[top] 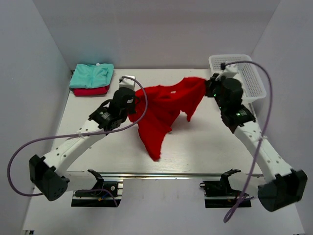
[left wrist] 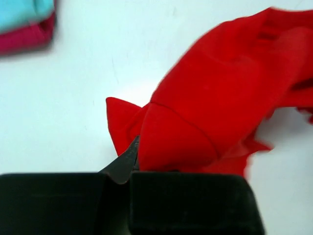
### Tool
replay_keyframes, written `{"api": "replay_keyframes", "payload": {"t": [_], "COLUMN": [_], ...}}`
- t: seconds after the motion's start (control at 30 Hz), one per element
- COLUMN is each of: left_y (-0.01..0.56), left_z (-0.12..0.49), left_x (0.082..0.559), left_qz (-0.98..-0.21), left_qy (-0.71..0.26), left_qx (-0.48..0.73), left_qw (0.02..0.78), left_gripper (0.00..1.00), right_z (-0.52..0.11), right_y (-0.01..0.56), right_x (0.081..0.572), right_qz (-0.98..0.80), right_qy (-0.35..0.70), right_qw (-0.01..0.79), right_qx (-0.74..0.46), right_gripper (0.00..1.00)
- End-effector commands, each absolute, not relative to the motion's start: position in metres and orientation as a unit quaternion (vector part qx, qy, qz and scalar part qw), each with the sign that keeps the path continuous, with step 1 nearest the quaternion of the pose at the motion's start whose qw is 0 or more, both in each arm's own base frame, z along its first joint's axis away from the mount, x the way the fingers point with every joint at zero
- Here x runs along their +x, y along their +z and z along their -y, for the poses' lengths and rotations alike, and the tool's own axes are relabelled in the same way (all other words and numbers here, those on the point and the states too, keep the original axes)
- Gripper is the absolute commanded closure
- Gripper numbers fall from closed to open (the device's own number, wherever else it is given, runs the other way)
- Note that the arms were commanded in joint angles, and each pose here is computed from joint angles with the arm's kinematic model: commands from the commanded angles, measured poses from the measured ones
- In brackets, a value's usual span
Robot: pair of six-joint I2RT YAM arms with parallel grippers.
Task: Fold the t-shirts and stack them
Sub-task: Flatten out the tshirt
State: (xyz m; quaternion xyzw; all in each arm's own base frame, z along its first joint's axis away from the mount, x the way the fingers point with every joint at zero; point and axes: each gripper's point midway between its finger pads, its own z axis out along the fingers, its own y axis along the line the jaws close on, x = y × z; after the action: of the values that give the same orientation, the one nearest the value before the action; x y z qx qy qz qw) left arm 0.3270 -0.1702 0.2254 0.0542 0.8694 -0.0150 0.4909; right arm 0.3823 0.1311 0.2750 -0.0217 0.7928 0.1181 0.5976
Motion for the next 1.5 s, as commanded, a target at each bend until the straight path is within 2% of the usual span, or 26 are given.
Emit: {"api": "replay_keyframes", "payload": {"t": [0.0, 0.17, 0.43, 0.7, 1.0, 1.1, 1.23, 1.33, 1.37, 1.43, 1.47], "left_y": [0.322, 0.423, 0.532, 0.592, 0.63, 0.632, 0.621, 0.596, 0.57, 0.552, 0.516], "left_z": [0.154, 0.147, 0.123, 0.101, 0.087, 0.085, 0.087, 0.095, 0.104, 0.094, 0.086], "left_x": [0.321, 0.296, 0.224, 0.163, 0.122, 0.122, 0.148, 0.184, 0.204, 0.23, 0.252], "left_qz": [-0.799, -0.696, -0.575, -0.502, -0.458, -0.46, -0.494, -0.526, -0.553, -0.573, -0.608], "left_qy": [-0.039, -0.095, -0.157, -0.197, -0.22, -0.218, -0.196, -0.168, -0.152, -0.113, -0.07], "left_qx": [0.043, 0.083, 0.14, 0.173, 0.197, 0.192, 0.165, 0.138, 0.137, 0.074, 0.034], "left_qw": [0.598, 0.707, 0.791, 0.824, 0.839, 0.839, 0.831, 0.822, 0.808, 0.808, 0.79], "left_gripper": [1.0, 1.0, 1.0, 1.0, 1.0, 1.0, 1.0, 1.0, 1.0, 1.0, 1.0], "right_z": [-0.097, -0.082, -0.059, -0.049, -0.039, -0.044, -0.055, -0.064, -0.068, -0.078, -0.082], "right_y": [0.402, 0.48, 0.596, 0.666, 0.705, 0.704, 0.687, 0.665, 0.649, 0.62, 0.616], "right_x": [0.37, 0.339, 0.257, 0.177, 0.104, 0.103, 0.14, 0.178, 0.198, 0.228, 0.235], "right_qz": [-0.676, -0.618, -0.503, -0.422, -0.356, -0.356, -0.389, -0.421, -0.439, -0.47, -0.469], "right_qy": [0.103, 0.091, 0.107, 0.128, 0.156, 0.165, 0.163, 0.153, 0.148, 0.146, 0.158], "right_qw": [0.728, 0.78, 0.857, 0.897, 0.918, 0.916, 0.903, 0.891, 0.884, 0.868, 0.867], "right_qx": [0.04, 0.025, 0.002, -0.043, -0.074, -0.083, -0.079, -0.073, -0.066, -0.068, -0.06], "right_gripper": [1.0, 1.0, 1.0, 1.0, 1.0, 1.0, 1.0, 1.0, 1.0, 1.0, 1.0]}}
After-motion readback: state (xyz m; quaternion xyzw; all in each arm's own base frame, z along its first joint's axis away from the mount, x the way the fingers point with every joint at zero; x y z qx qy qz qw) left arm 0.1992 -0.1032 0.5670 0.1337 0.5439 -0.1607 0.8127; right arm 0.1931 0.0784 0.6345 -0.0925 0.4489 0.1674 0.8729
